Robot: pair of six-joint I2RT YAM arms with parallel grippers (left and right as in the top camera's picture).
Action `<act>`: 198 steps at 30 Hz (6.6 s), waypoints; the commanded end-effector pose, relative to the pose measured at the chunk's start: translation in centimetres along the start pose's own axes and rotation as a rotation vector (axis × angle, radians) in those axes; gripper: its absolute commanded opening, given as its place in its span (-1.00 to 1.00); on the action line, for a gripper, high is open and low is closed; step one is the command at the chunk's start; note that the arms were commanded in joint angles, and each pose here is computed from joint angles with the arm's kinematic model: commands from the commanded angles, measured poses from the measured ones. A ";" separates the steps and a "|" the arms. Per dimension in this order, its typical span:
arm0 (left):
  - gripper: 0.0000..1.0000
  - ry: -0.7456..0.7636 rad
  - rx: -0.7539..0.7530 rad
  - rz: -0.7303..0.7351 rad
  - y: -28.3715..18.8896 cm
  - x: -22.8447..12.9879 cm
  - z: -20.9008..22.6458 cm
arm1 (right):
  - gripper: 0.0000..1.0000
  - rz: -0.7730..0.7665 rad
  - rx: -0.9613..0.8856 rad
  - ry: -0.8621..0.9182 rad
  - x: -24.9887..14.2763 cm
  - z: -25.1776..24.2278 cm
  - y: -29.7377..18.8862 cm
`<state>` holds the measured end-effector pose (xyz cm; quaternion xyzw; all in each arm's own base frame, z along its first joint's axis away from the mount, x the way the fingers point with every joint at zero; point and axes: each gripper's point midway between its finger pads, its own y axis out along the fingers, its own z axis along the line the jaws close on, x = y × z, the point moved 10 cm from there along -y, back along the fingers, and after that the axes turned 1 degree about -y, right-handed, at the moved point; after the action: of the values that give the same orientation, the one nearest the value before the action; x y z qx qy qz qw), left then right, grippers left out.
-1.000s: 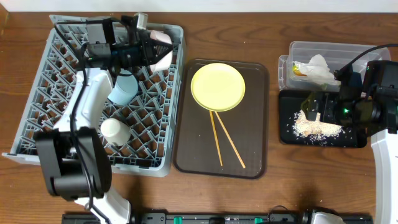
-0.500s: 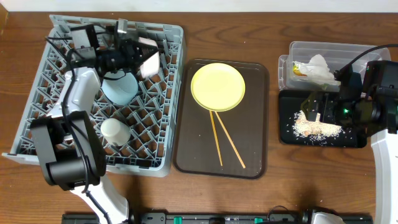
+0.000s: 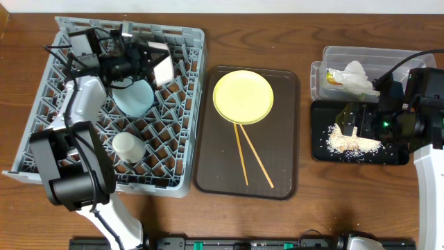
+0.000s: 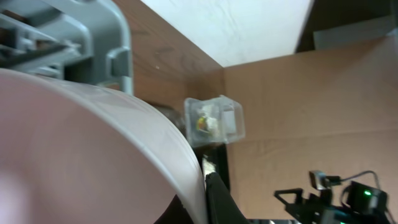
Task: Sort waste into correct bins and load items into the dishwasher
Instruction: 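Lower the pink bowl into the dish rack and open the left gripper, then move the left gripper back over the brown tray toward the chopsticks, then grasp one wooden chopstick on the brown tray with the left gripper, then carry the chopstick into the dish rack and release it upright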
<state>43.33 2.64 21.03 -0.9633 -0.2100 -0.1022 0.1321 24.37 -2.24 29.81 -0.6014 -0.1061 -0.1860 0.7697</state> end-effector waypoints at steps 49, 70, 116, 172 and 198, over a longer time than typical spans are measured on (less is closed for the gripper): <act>0.54 -0.164 0.504 -0.199 -5.9 -1.9 -0.2 | 0.91 -0.014 -0.006 0.010 0.1 -0.1 -0.6; 0.82 0.424 0.910 0.020 4.1 -12.8 -12.6 | 0.95 -0.008 -0.100 0.012 0.0 -0.8 -0.6; -0.63 0.059 1.358 0.424 17.2 -27.2 3.1 | 0.95 0.004 -0.099 0.014 -0.2 -0.8 -0.6; -0.88 0.512 1.268 0.378 4.6 -19.4 -8.4 | 0.95 0.011 -0.099 0.016 -0.3 -0.8 -0.6; -0.85 0.429 1.299 0.339 4.1 -17.3 -6.0 | 0.95 0.012 -0.099 0.016 -0.3 -0.8 -0.6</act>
<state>28.88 -9.49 21.84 -0.6724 -0.0525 -0.1225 0.7281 23.88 -2.81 29.50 -0.6375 -0.0849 -0.1807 0.7442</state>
